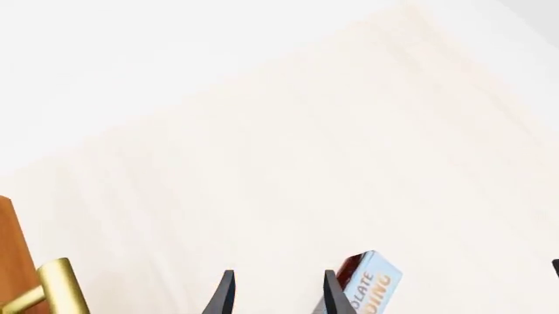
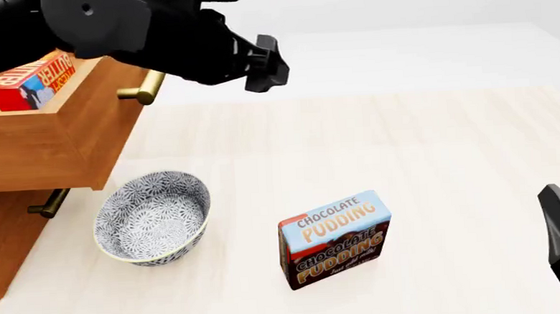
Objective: Put the butter at the back in the top drawer of the cabinet and close it.
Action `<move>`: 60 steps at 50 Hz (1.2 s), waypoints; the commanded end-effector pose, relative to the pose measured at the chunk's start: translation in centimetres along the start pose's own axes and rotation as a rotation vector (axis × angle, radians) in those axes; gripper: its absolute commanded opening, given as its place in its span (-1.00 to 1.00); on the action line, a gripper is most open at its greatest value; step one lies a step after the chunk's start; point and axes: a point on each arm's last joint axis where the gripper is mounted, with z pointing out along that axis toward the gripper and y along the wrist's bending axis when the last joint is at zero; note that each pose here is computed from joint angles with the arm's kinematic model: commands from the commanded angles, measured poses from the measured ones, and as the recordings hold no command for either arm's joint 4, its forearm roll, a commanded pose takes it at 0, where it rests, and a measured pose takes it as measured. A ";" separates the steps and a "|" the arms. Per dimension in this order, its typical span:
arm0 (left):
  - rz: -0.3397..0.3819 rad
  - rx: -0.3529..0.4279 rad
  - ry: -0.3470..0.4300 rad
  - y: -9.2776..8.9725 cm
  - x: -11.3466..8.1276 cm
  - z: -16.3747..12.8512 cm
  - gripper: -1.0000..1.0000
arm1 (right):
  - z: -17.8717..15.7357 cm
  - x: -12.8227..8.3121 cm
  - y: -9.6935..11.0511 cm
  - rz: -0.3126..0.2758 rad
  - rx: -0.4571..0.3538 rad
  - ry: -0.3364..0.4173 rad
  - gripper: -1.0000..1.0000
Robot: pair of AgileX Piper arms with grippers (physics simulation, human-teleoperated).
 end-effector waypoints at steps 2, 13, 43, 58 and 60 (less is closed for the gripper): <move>-0.024 -0.028 0.021 1.2 0.8 0.8 1.00 | 0.0 0.0 0.0 0.000 0.000 0.000 1.00; -0.044 -0.064 0.029 2.7 1.3 0.8 1.00 | 0.0 0.0 0.0 0.000 0.000 0.000 1.00; -0.079 -0.147 0.021 6.0 1.9 -1.2 1.00 | 0.0 0.0 0.0 0.000 0.000 0.000 1.00; -0.107 -0.187 0.020 7.5 2.6 -1.8 1.00 | 0.0 0.0 0.0 0.000 0.000 0.000 1.00; -0.112 -0.193 0.019 7.7 2.7 -2.0 1.00 | 0.0 0.0 0.0 0.000 0.000 0.000 1.00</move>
